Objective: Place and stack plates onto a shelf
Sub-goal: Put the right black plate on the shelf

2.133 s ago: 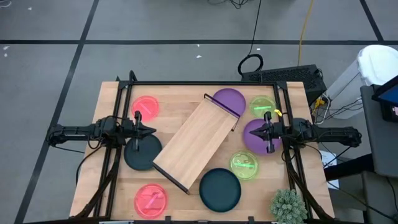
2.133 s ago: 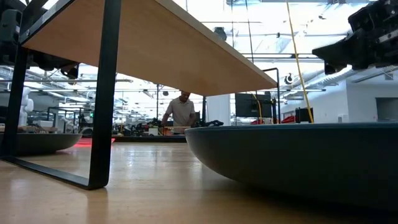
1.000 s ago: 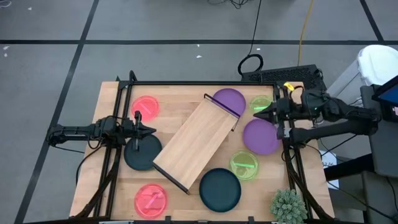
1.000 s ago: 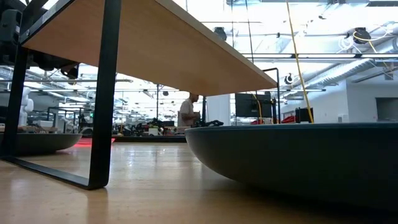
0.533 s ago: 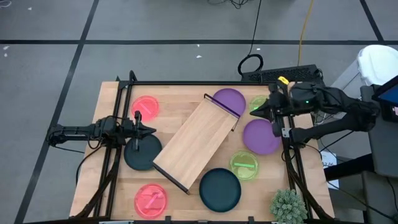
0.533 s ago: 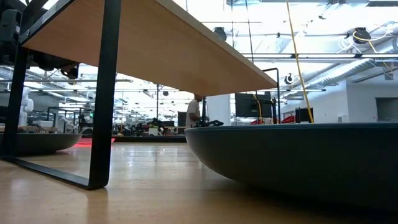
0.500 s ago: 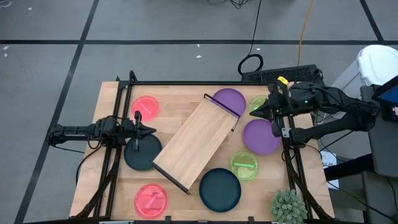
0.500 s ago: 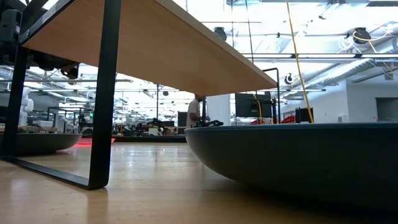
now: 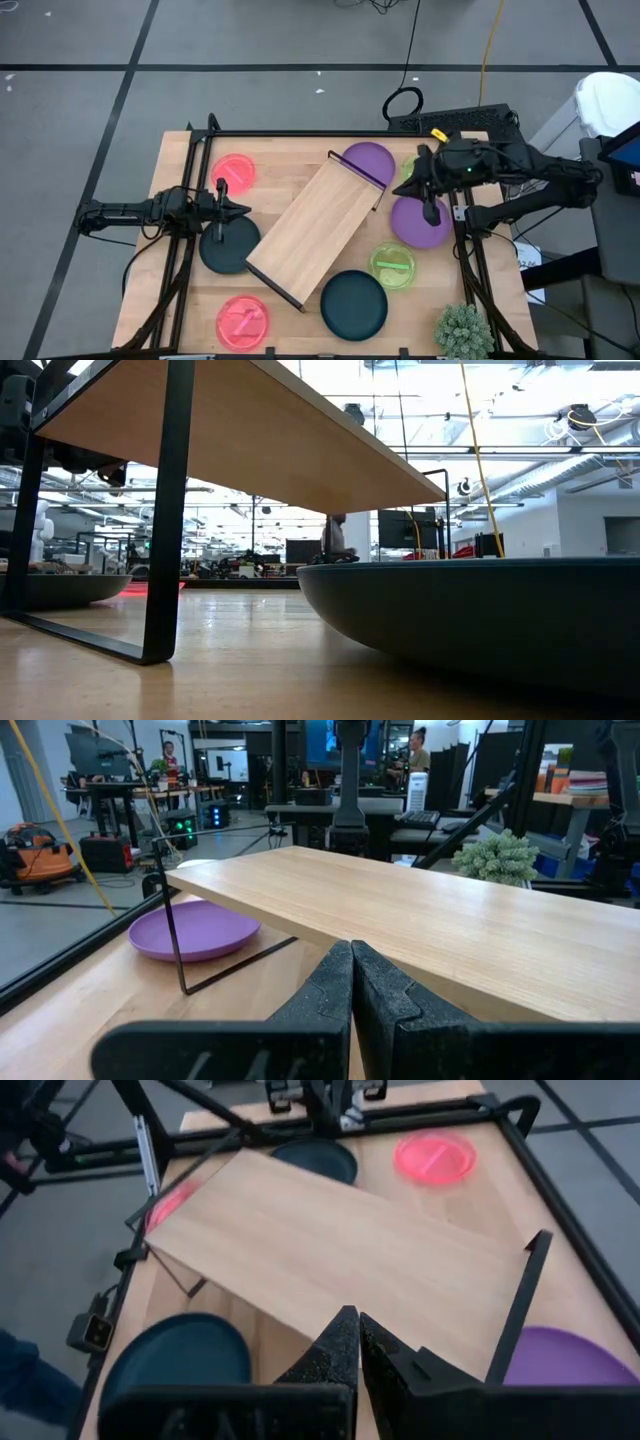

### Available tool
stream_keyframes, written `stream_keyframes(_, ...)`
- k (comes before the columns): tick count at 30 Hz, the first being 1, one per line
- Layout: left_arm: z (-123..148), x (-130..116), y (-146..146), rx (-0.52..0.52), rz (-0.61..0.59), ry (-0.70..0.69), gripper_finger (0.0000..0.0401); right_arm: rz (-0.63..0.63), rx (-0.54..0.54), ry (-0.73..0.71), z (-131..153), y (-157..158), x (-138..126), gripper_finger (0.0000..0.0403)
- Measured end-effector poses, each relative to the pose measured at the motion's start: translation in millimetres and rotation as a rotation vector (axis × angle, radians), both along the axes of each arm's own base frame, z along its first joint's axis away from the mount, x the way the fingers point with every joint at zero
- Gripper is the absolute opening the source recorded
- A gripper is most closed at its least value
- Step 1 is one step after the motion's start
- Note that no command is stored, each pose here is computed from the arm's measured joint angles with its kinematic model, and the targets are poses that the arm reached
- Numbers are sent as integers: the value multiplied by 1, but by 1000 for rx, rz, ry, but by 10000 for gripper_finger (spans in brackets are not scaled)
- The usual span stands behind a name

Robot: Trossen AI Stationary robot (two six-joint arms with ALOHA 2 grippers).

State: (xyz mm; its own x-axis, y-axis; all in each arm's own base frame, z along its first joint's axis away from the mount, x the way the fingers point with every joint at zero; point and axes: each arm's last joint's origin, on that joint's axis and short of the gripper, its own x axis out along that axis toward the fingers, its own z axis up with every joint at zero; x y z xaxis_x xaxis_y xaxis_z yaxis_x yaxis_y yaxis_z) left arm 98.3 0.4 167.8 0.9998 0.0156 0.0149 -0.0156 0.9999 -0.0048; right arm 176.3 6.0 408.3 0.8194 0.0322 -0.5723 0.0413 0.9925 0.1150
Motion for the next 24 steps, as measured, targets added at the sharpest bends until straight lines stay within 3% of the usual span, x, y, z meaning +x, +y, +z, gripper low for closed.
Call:
stream_keyframes(6, 1, 0, 0, -2, 0, -8, 3, 41, 5, 37, -3, 8, -1, 0)
stream_keyframes(12, 20, -3, 3, -180, 100, -190, 3, 40, 40, 74, -6, 13, -3, 0)
stream_keyframes(16, 45, -8, 3, -183, 94, -211, 3, 55, 41, 111, -10, 17, 0, 0)
stream_keyframes(24, 123, -11, 3, -60, 111, -68, 3, 66, 31, 176, -18, 20, 8, 0)
